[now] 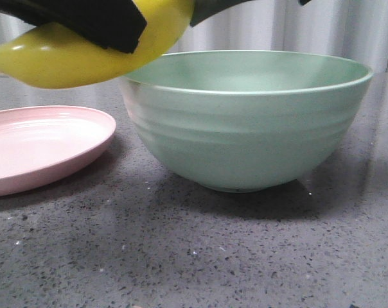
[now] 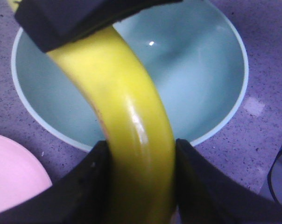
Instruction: Transfer banana from pink plate to green bowl
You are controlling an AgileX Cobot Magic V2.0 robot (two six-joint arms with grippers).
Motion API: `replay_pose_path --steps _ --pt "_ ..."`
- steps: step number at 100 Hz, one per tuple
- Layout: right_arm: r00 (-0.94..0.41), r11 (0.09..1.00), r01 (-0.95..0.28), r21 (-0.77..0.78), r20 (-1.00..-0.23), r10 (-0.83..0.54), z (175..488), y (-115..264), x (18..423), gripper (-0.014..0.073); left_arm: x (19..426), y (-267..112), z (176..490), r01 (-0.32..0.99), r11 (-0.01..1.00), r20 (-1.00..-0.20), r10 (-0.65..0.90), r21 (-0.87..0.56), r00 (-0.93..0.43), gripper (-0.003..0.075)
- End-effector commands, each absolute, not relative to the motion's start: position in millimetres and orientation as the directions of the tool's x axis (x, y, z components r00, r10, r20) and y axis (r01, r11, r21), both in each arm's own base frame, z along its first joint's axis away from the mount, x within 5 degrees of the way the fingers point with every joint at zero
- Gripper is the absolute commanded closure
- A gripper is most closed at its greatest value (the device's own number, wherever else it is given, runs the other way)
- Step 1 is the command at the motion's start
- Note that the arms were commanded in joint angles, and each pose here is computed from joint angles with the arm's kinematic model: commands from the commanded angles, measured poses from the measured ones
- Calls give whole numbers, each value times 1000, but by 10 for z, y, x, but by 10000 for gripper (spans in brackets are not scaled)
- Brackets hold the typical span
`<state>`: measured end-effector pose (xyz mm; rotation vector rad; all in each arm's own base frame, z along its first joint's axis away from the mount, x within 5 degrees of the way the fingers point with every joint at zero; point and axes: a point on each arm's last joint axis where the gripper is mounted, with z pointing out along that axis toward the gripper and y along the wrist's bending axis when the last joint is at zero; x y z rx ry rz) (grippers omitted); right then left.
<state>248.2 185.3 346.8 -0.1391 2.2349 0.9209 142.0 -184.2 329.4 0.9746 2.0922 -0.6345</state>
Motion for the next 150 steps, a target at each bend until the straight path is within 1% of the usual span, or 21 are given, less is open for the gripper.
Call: replay_pose_path --steps 1,21,26,33,34,35,41,46,52,61,68,78,92,98,107,118,139,150 --pt "-684 714 -377 590 -697 215 3666 1877 2496 242 1430 -1866 3505 798 588 -851 347 -131 -395 600" --pt "-691 715 -374 591 -692 210 3638 1895 2510 244 1429 -1866 3504 798 588 -850 348 -131 -396 600" --pt "-691 715 -374 591 -692 210 3638 1895 2510 266 1429 -1866 3504 798 588 -850 348 -131 -396 600" --pt "-691 715 -374 591 -692 210 3638 1895 2510 347 1429 -1866 3504 798 588 -850 348 -131 -396 599" --pt "-691 715 -374 591 -692 210 3638 1895 2510 382 1429 -1866 3504 798 588 -850 348 -131 -396 599" --pt "-692 714 -373 593 -690 212 3639 1896 2510 382 1429 -1866 3504 798 588 -850 348 -131 -396 599" --pt "-692 714 -373 593 -690 212 3639 1896 2510 495 1429 -1866 3504 798 588 -850 348 -131 -396 594" --pt "-694 711 -370 598 -687 216 3640 1897 2509 579 1429 -1866 3504 798 588 -850 348 -131 -396 575" --pt "-696 706 -367 605 -682 223 3647 1897 2504 666 1429 -1866 3504 798 588 -850 348 -131 -396 529" --pt "-696 699 -368 613 -680 231 3675 1892 2490 666 1428 -1865 3531 799 587 -854 342 -131 -391 451" --pt "-683 692 -378 615 -690 240 3739 1875 2466 666 1435 -1865 3566 799 588 -860 334 -130 -386 416" --pt "-634 692 -391 607 -723 276 3866 1769 2441 666 1442 -1872 3672 802 585 -876 315 -125 -366 414" --pt "-555 722 -373 582 -764 329 4062 1433 2422 666 1450 -1878 3863 806 580 -903 275 -116 -329 414" --pt "-506 757 -353 550 -793 340 4136 1240 2419 666 1451 -1878 3928 808 579 -912 263 -113 -316 414" --pt "-442 823 -341 454 -850 286 4196 1050 2392 666 1451 -1877 3998 809 577 -920 247 -111 -303 414" --pt "-434 867 -331 372 -876 210 4170 976 2390 666 1454 -1877 4037 809 577 -927 234 -110 -293 415" --pt "-500 884 -327 333 -855 137 3936 1092 2573 666 1458 -1879 4047 808 579 -931 225 -109 -287 415" --pt "-544 886 -323 332 -832 114 3779 1182 2693 666 1458 -1879 4047 808 579 -931 225 -109 -287 415"
